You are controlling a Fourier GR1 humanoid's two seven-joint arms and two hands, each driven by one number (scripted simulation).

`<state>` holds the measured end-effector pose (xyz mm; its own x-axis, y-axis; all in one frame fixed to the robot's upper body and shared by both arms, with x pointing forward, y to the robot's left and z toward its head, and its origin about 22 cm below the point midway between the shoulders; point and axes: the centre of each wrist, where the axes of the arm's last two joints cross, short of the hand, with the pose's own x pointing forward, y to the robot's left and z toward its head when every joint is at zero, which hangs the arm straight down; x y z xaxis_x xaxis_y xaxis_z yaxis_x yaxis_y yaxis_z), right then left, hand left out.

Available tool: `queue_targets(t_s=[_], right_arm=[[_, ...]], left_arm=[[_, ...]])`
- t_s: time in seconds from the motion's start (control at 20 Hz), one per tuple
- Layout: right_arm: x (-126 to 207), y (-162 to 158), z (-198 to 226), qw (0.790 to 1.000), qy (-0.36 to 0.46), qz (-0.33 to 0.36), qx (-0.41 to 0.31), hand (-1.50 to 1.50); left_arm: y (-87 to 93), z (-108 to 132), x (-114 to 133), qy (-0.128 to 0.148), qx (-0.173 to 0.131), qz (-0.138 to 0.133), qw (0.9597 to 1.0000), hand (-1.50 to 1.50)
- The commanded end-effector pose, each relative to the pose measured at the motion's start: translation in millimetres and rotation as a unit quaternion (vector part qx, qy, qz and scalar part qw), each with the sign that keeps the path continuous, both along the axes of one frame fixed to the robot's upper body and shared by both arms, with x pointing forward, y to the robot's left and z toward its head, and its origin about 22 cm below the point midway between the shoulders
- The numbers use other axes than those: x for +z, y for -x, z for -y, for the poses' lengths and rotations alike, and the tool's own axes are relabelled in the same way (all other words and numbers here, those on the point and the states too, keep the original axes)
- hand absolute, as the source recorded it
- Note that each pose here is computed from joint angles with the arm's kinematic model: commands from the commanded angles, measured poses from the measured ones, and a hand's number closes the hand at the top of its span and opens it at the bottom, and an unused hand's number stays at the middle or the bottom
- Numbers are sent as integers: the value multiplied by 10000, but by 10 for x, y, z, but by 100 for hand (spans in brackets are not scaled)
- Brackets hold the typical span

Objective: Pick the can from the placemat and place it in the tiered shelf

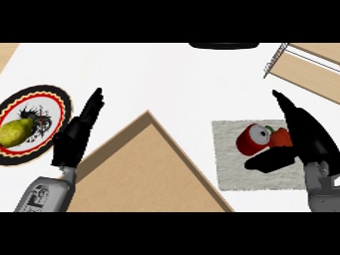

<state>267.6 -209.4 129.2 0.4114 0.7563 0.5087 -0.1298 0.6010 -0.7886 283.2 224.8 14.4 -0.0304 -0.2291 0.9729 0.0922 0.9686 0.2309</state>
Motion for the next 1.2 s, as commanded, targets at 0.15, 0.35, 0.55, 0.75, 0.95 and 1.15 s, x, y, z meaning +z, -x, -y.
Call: queue_targets(t_s=[0.15, 0.35, 0.55, 0.75, 0.95, 1.15], right_arm=[[-47, 43, -75, 9990, 247, -331, -163, -150], [-294, -175, -11, 9988, 276, -347, -184, -150], [-345, -227, -47, 9987, 269, -393, -194, -150], [-483, -258, -13, 9979, 292, -546, -163, -150], [-629, -199, 71, 9985, 232, -476, -156, -150], [-761, -174, 33, 9984, 188, -526, -75, -150]], left_arm=[[-5, 126, 72, -5, 55, -2, 10000, 0], [15, 268, -56, -32, -12, -45, 10000, 0], [-62, -5, -60, 20, 17, -102, 9999, 0], [29, 58, 1, 13, -16, -35, 10000, 0], [103, 52, -69, -12, -43, -23, 10000, 0], [53, 41, 26, 6, 41, 10, 10000, 0]])
